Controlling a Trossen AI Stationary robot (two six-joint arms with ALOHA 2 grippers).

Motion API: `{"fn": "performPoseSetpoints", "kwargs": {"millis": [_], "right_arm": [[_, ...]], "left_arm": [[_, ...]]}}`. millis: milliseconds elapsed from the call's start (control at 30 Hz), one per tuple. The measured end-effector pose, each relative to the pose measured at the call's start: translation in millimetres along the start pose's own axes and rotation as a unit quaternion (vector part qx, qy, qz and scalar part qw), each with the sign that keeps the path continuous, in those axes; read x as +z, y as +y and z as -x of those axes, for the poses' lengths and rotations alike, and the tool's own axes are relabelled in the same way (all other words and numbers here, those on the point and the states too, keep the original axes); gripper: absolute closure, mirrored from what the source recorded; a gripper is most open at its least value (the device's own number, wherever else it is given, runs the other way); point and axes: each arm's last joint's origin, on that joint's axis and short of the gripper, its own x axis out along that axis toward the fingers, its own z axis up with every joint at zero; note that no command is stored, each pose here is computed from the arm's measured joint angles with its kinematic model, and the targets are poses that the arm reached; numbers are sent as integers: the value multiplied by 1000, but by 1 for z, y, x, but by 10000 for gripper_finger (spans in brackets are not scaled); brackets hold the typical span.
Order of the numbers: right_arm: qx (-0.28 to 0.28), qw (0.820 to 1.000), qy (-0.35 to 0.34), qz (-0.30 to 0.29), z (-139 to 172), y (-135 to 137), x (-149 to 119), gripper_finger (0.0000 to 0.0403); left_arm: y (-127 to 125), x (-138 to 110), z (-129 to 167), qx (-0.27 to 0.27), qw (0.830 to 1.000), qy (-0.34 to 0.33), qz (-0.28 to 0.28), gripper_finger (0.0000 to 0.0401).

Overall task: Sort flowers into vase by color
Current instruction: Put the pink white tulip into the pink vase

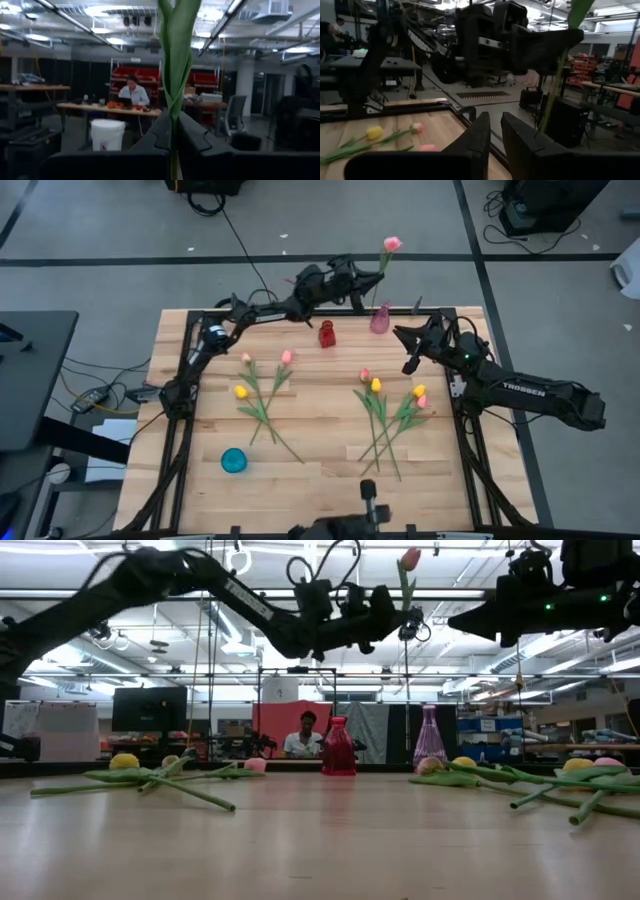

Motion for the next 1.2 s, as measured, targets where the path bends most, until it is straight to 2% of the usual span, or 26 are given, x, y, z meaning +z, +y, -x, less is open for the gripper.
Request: {"fn": "performPoseSetpoints", "kwargs": {"millis": [267,467,867,1000,1200], "right_arm": [[-7,1000,-1,-11,0,0,0,341],[-7,1000,-2,-11,0,0,0,341],[-3,1000,-8,-11,0,0,2,341],[-1,1000,-9,-15,0,0,2,341],[-1,1000,-9,-15,0,0,2,341]], "left_arm": [[23,-5,-16,-2,999,-44,-14,387],[31,-17,-23,-4,998,-57,0,387],[37,-23,-23,8,998,-64,-15,387],[33,-24,-25,8,997,-63,-36,387],[28,-25,-27,0,997,-63,-37,387]]}}
